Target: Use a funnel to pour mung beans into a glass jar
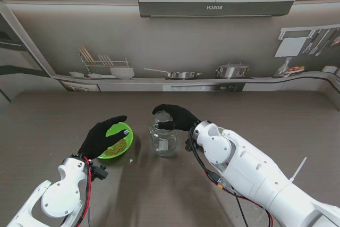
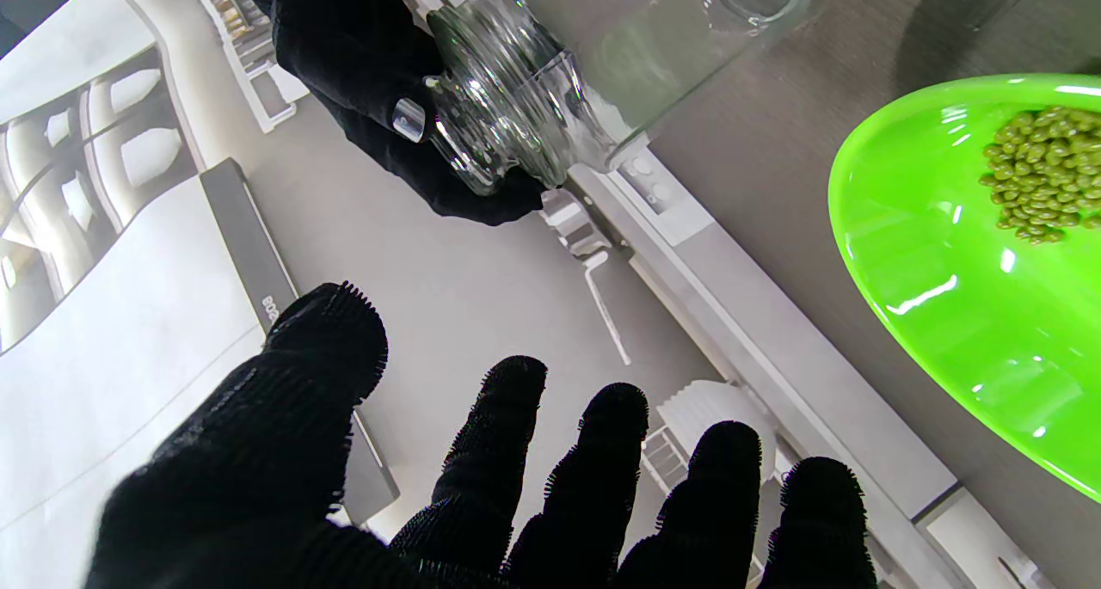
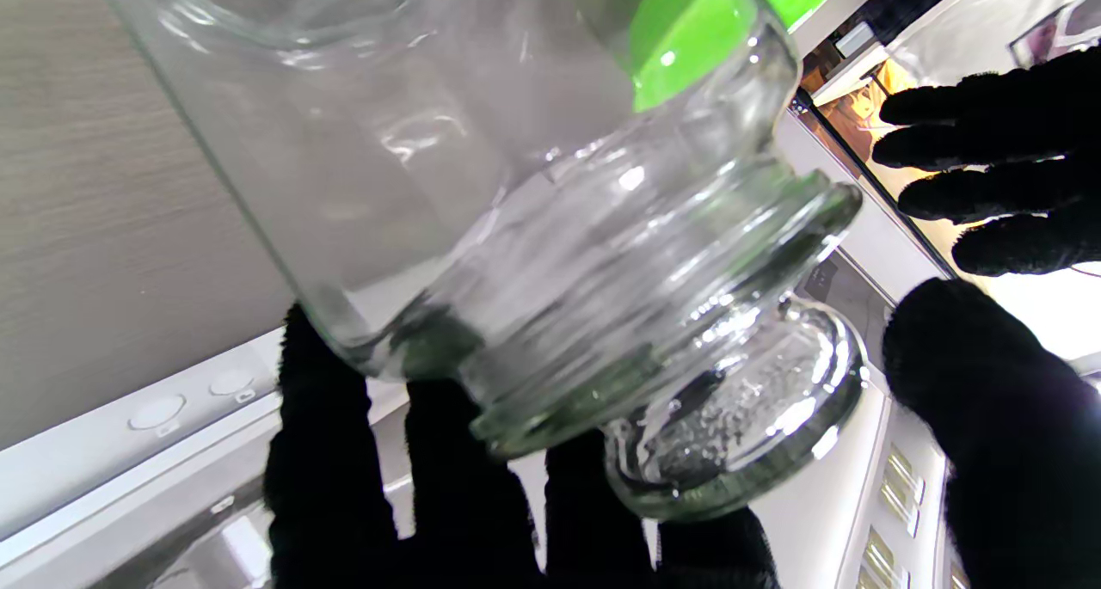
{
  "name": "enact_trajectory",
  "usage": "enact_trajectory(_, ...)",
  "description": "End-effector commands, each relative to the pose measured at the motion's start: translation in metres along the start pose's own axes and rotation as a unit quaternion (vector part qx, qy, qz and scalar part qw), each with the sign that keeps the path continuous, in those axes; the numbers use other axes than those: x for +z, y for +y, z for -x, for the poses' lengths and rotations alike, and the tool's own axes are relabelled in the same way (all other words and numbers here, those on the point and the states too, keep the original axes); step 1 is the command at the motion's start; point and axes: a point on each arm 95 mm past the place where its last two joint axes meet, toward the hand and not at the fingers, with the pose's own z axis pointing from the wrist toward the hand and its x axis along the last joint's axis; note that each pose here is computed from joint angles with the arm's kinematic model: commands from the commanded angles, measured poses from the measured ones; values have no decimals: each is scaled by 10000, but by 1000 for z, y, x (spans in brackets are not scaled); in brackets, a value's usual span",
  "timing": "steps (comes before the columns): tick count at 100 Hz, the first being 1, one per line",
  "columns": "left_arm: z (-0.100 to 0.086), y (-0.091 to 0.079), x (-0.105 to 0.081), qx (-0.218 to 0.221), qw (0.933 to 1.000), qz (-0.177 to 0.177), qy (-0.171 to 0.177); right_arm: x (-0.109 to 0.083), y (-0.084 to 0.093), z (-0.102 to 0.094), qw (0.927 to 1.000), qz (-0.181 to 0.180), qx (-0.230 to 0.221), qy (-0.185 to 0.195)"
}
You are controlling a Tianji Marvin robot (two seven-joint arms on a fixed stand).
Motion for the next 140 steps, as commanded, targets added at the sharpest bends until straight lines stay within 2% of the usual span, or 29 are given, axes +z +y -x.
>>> enact_trajectory(1, -3, 1, -1, -30, 10000, 57, 25, -9, -44, 0, 9983, -557, 167, 32)
enact_trajectory(44, -3, 1, -1, -20, 10000, 25, 22, -11, -64, 4, 9949, -915, 351, 240)
enact_trajectory(107, -3, 0, -2, -20, 10000, 12, 22, -24, -68, 4, 9910, -1222, 303, 460)
enact_trajectory(140, -3, 0, -2, -31, 10000, 14, 10, -29, -70, 8, 9888, -1385, 338, 450)
